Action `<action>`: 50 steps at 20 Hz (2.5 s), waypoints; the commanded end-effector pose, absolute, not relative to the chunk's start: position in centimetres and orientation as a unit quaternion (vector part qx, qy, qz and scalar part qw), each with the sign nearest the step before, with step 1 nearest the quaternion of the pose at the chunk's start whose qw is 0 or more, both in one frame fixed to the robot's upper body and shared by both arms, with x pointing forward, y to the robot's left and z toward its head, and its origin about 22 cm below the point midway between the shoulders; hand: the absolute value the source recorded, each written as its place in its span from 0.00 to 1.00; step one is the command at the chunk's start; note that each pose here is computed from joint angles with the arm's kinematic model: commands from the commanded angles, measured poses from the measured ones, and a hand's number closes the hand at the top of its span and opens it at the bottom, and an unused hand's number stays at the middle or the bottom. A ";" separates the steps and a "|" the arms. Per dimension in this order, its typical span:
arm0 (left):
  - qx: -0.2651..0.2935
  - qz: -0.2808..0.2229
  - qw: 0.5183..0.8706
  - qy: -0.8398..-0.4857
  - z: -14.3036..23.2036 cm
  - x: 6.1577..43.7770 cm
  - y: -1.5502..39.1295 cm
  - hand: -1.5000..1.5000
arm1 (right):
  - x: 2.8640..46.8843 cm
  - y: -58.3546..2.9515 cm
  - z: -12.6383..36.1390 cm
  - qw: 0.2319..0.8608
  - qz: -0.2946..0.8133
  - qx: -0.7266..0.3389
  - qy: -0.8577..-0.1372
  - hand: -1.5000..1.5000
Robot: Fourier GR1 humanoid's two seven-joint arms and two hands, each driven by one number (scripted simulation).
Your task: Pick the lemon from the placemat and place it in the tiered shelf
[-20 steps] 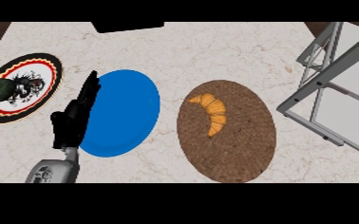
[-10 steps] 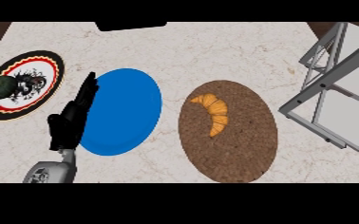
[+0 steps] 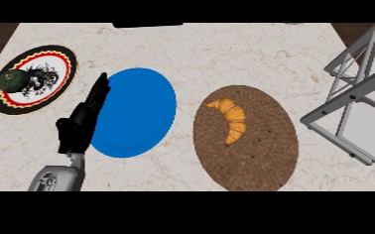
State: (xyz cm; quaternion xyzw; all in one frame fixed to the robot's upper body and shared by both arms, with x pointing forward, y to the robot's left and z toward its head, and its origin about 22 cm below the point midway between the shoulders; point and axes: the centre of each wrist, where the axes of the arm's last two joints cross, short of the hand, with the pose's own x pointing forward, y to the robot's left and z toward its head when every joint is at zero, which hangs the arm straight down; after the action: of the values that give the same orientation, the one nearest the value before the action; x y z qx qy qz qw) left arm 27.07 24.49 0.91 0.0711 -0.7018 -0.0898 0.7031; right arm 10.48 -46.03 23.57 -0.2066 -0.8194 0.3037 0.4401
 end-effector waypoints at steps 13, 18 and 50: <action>0.044 -0.116 0.698 -0.705 2.3 29.4 21.8 0.50 | 10.4 -54.1 33.3 0.386 0.262 -0.278 -0.840 1.00; 0.042 -0.117 0.703 -0.700 0.2 28.5 23.5 0.50 | 12.2 -52.7 31.5 0.369 0.265 -0.312 -0.834 1.00; 0.047 -0.120 0.696 -0.707 1.7 27.9 21.8 0.50 | 22.8 -54.9 25.6 0.447 0.168 -0.334 -0.812 0.00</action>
State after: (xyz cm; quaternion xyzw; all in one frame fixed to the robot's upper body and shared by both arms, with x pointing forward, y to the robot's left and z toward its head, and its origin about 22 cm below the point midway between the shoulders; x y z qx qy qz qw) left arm 28.67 21.74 1.96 0.0446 -0.7083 -0.1190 0.6944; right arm 22.56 -54.47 26.62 -0.3175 -0.8262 0.1701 0.4332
